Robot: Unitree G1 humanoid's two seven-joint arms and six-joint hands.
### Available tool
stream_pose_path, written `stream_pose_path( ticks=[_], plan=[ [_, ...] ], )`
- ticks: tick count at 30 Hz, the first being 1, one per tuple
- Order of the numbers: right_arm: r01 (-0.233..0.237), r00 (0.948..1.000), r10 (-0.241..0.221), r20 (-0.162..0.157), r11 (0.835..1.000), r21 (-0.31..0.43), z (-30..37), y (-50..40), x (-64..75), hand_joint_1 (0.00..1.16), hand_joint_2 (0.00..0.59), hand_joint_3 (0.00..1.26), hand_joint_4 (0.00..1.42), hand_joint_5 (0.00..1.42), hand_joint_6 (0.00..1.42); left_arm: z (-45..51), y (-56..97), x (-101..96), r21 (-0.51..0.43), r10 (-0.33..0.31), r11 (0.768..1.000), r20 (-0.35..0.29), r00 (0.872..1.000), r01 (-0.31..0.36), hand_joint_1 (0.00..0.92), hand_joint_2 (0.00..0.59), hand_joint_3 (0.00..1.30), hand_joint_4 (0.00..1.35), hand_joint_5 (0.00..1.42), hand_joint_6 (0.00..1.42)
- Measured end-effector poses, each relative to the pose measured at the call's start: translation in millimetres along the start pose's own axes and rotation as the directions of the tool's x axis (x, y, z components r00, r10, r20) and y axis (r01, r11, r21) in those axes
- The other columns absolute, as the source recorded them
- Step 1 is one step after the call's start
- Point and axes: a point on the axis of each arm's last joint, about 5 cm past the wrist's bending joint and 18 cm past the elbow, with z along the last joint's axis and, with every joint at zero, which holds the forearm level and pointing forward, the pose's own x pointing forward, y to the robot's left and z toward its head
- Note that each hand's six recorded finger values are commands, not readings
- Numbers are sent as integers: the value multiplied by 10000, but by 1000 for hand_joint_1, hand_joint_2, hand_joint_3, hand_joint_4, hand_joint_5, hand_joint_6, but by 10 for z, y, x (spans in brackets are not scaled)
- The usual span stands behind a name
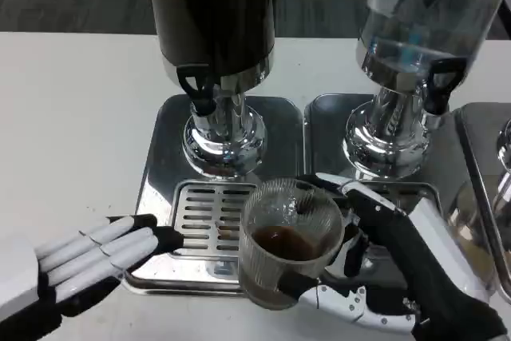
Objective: Grasp the cup under the faucet to collect the drink, then remove the cup.
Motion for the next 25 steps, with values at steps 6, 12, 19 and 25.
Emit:
stream_pose_path(
  ticks=[6,12,19,25],
  plan=[
    [68,9999,-67,113,10000,-51,19,-18,4,668,298,456,572,753,967,-2,3,2,15,7,10000,8,10000,-7,0,104,0,0,0,40],
    [68,9999,-68,109,10000,-51,19,-18,4,668,298,460,576,755,967,-4,8,7,40,18,10000,25,10000,-18,0,104,0,0,0,40],
    [72,9999,-71,110,10000,-49,19,-18,4,668,298,462,577,761,982,-5,4,10,11,-7,10000,36,10000,7,0,104,0,0,0,40],
    [73,9999,-73,110,10000,-46,20,-18,4,668,298,466,584,762,984,-5,1,11,-12,-24,10000,35,10000,24,0,104,0,0,0,40]
  ],
)
